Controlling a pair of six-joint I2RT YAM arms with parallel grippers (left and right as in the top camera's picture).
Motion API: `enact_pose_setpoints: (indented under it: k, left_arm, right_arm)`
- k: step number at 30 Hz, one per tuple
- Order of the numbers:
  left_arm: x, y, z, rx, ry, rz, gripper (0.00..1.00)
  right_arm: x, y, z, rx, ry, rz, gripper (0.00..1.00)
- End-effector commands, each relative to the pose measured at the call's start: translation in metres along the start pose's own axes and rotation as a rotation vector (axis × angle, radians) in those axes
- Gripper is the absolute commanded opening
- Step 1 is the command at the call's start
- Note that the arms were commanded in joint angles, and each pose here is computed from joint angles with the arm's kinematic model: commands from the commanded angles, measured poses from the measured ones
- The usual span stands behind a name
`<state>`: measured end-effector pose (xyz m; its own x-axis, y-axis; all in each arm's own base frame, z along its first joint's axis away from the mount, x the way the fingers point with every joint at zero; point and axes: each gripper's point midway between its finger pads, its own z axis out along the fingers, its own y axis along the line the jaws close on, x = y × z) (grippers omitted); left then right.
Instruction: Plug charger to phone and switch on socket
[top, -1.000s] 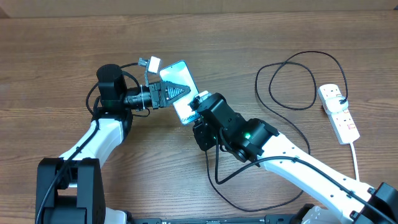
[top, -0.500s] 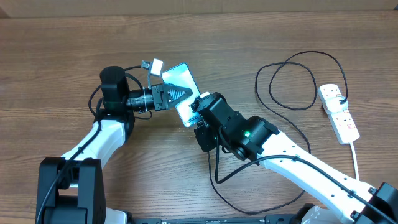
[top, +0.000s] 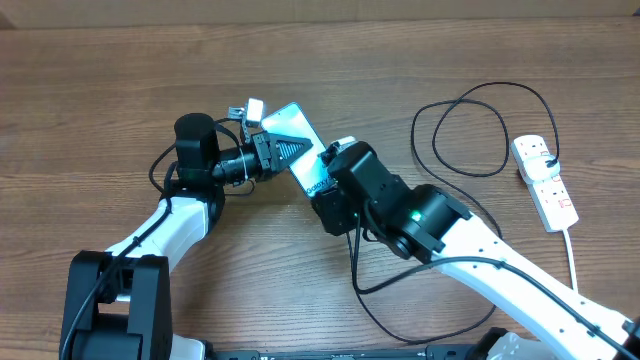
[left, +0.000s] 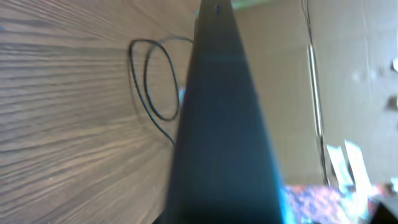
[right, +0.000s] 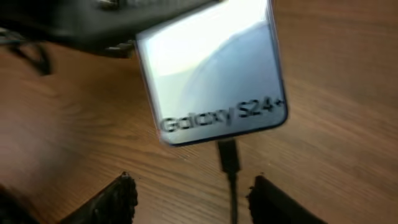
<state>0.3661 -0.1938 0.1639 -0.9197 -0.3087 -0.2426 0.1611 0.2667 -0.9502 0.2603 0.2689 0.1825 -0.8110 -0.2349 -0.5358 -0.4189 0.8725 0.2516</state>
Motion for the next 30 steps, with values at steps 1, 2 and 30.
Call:
enact_pose_setpoints:
  k: [1, 2, 30]
  left_arm:
    - [0.007, 0.003, 0.013, -0.038, -0.006, -0.038, 0.04]
    - [0.015, 0.006, 0.017, -0.057, 0.012, -0.037, 0.04]
    - [0.074, 0.106, 0.009, -0.323, 0.518, 0.130, 0.04]
  right_arm:
    - [-0.027, 0.010, -0.037, -0.057, -0.110, 0.019, 0.67]
    - [-0.033, 0.006, -0.048, -0.058, -0.136, 0.030, 0.71]
    - [-0.017, -0.069, -0.098, 0.081, -0.136, 0.191, 0.83]
